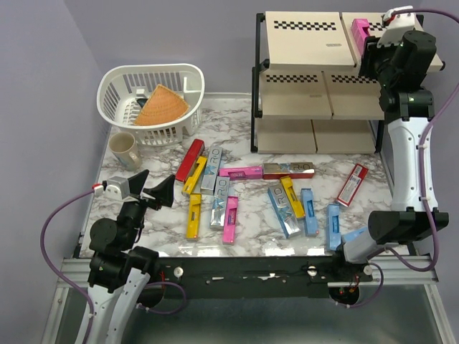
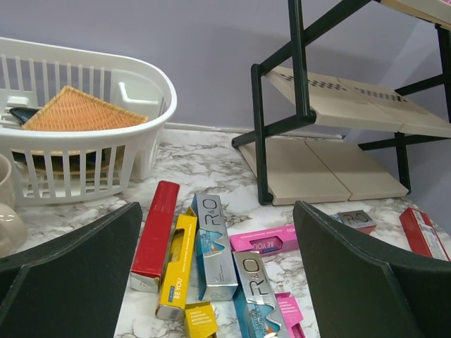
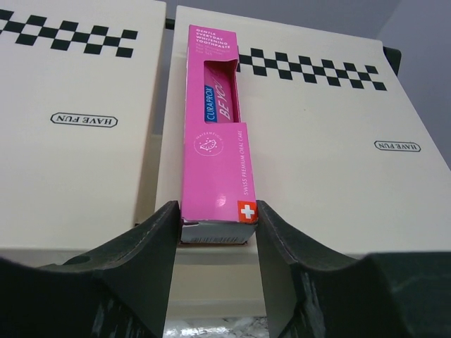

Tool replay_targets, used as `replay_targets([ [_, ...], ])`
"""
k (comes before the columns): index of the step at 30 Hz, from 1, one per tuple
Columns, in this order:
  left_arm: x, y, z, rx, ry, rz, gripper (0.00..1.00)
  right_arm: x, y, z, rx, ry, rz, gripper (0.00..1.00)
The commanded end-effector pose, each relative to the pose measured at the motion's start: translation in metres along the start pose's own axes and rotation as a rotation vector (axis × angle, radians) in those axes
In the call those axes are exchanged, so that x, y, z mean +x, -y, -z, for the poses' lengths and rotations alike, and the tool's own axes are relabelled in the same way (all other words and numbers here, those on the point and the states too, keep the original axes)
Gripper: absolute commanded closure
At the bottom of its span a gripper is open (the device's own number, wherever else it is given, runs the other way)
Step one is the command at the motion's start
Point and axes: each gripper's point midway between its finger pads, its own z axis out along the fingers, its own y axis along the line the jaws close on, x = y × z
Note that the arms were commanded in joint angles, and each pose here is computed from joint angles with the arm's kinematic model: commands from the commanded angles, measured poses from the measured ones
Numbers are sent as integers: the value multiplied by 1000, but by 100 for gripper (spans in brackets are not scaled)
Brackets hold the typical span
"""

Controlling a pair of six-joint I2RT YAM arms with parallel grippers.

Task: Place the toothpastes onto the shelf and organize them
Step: Place the toothpaste on the shelf.

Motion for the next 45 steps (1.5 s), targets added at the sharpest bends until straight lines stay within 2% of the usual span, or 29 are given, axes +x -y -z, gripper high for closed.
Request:
replay_targets([
  [1,-5,8,4,38,9,-7,1,-23,13,10,-1,94,-12,46],
  [7,-5,7,4,32,6,-10,1,-24,29,6,-21,117,0,52],
  [19,8,3,-3,16,-51,-13,1,-1,73,-13,-2,94,-22,53],
  [38,14,2,-7,17,-76,-23,1,10,106,-29,-22,116,-16,52],
  [45,13,2,-6,14,-71,-25,1,12,114,-35,-8,117,-7,38],
])
